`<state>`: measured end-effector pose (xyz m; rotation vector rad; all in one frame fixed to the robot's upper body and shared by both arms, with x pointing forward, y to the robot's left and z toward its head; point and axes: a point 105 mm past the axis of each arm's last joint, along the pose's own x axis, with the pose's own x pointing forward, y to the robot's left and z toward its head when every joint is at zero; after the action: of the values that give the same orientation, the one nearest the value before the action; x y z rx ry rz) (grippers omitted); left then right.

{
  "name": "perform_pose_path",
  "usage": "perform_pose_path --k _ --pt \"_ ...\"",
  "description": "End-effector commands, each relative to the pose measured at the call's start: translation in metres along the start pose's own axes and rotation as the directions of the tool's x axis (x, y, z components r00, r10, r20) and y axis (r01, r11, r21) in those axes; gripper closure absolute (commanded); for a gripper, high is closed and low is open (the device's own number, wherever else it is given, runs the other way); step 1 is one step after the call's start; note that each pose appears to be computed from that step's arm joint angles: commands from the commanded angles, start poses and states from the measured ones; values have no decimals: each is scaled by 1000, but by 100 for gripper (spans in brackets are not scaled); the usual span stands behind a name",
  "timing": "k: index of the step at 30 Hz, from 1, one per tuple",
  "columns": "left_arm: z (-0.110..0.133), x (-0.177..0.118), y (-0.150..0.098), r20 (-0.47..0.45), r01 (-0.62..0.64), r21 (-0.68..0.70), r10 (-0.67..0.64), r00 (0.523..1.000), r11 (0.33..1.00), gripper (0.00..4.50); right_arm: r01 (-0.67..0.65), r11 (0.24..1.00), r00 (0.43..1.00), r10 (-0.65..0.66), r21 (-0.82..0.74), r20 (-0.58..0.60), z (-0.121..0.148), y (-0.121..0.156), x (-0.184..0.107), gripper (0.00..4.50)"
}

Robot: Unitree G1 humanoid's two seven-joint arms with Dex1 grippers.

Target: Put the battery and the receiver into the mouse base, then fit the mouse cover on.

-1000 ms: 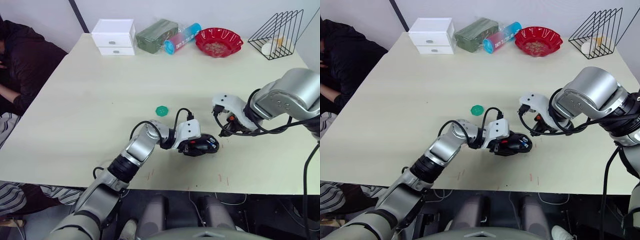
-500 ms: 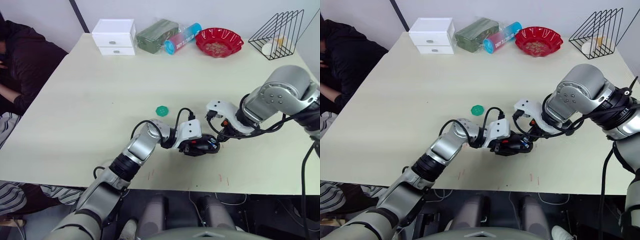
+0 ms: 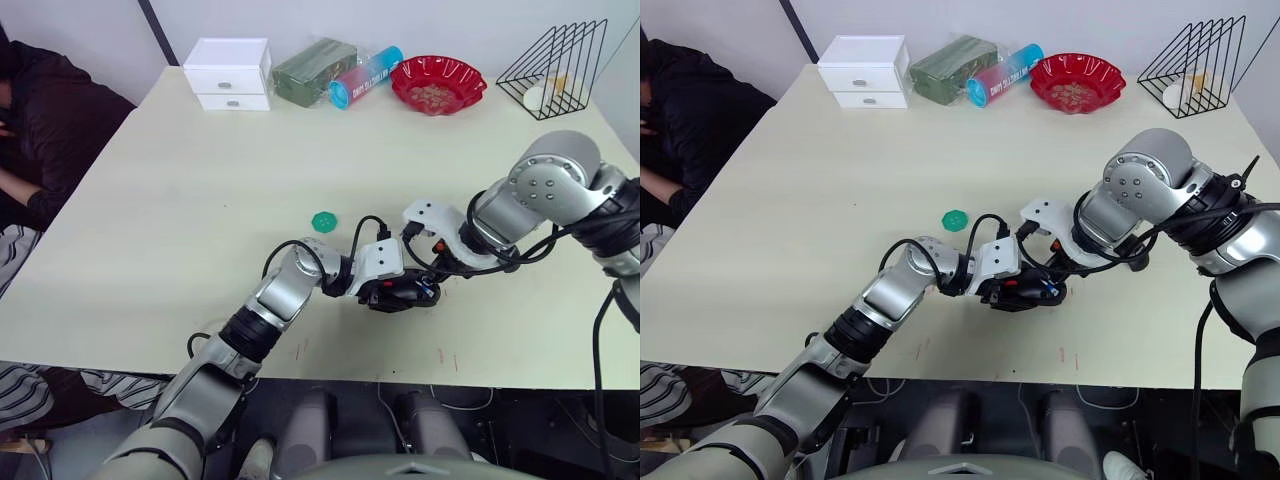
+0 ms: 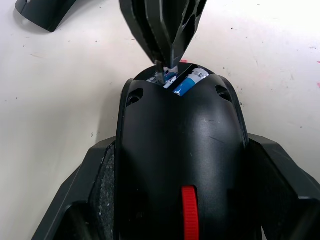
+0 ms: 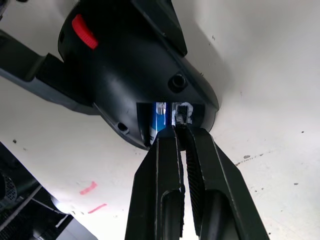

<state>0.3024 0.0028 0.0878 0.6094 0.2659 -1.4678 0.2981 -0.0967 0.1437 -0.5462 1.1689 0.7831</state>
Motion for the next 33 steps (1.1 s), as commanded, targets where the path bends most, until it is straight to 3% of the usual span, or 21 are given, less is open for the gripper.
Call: perform_pose_path --k 1,30,31,33 --pt "4 4 -3 6 16 10 -16 1000 1000 159 22 1000 999 -22 -8 34 9 -1 -11 450" --pt "6 6 -4 17 15 13 -15 1000 1000 159 74 997 997 -73 30 -26 3 -10 7 450" --pt "6 6 -4 18 14 11 -14 1000 1000 159 65 998 998 -65 22 -27 3 -8 7 395" --pt "6 6 -4 19 14 9 -14 1000 1000 159 60 998 998 -60 12 -23 3 -6 6 357"
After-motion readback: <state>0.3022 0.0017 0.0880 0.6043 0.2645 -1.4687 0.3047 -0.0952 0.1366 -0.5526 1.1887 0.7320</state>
